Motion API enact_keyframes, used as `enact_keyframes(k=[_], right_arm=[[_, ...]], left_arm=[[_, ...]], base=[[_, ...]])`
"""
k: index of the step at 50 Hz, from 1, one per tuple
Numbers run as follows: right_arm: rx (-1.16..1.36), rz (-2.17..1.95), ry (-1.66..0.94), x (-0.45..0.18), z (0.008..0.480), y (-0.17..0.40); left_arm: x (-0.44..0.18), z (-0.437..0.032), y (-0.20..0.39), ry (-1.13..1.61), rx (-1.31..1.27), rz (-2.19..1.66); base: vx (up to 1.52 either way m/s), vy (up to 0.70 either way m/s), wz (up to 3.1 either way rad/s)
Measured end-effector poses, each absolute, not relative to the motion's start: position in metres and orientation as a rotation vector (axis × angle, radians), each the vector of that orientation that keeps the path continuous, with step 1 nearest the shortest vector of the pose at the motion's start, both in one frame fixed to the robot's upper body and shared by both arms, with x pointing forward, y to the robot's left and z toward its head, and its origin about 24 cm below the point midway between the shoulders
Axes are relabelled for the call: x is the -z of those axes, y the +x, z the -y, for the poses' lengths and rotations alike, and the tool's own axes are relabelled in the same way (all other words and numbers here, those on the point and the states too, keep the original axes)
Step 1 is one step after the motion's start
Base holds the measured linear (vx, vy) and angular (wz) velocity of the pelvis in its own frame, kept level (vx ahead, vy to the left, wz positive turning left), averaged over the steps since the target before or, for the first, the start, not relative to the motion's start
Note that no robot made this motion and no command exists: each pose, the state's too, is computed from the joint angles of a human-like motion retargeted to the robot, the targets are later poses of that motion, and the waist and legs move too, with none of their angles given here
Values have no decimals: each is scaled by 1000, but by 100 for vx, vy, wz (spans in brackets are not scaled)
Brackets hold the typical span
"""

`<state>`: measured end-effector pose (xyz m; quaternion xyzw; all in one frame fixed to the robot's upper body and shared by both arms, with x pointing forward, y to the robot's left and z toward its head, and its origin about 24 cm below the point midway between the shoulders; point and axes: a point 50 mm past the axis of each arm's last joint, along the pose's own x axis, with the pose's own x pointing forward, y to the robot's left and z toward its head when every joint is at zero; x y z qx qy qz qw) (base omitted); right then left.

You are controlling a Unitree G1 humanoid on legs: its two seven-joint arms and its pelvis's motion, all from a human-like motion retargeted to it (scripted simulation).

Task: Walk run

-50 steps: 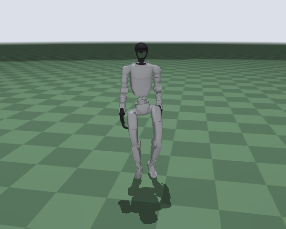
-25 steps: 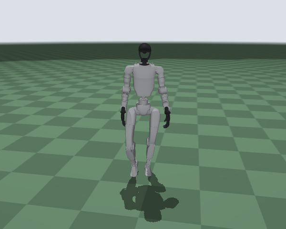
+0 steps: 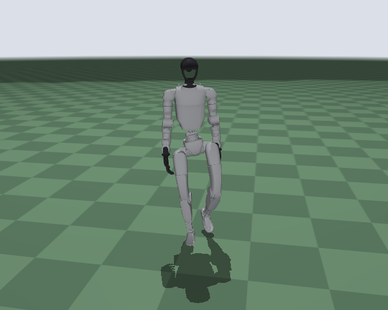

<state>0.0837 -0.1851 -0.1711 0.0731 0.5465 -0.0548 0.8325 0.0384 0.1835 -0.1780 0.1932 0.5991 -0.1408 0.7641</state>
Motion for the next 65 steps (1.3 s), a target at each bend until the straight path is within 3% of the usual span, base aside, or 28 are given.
enact_keyframes(k=[8,12,15,25,32,38,44,52,59,65], right_arm=[[-46,-596,32,92,191,242],[-86,-517,-22,77,185,258],[-81,-604,-10,100,181,227],[2,-1097,-169,170,179,74],[116,-1504,82,177,186,-30],[221,-1652,174,171,189,-78],[245,-1661,227,170,182,-81],[173,-1158,152,174,186,56],[58,-749,109,132,185,180],[-48,-522,31,87,176,248]], left_arm=[[164,-177,-108,256,215,-1807],[160,-171,-122,139,107,-1876],[164,-172,-111,123,94,-1841],[170,-198,87,275,143,-1222],[97,-235,230,447,148,-724],[50,-240,273,535,157,-472],[104,-223,203,508,298,-673],[172,-214,35,477,446,-1290],[166,-199,-97,244,256,-1734],[152,-167,-148,8,107,-1970]], base=[[118,-8,-87],[150,6,-33],[175,11,-51],[126,2,15],[110,-12,80],[122,-32,85],[137,-47,-33],[87,-5,2],[97,-11,-44],[106,2,-72]])
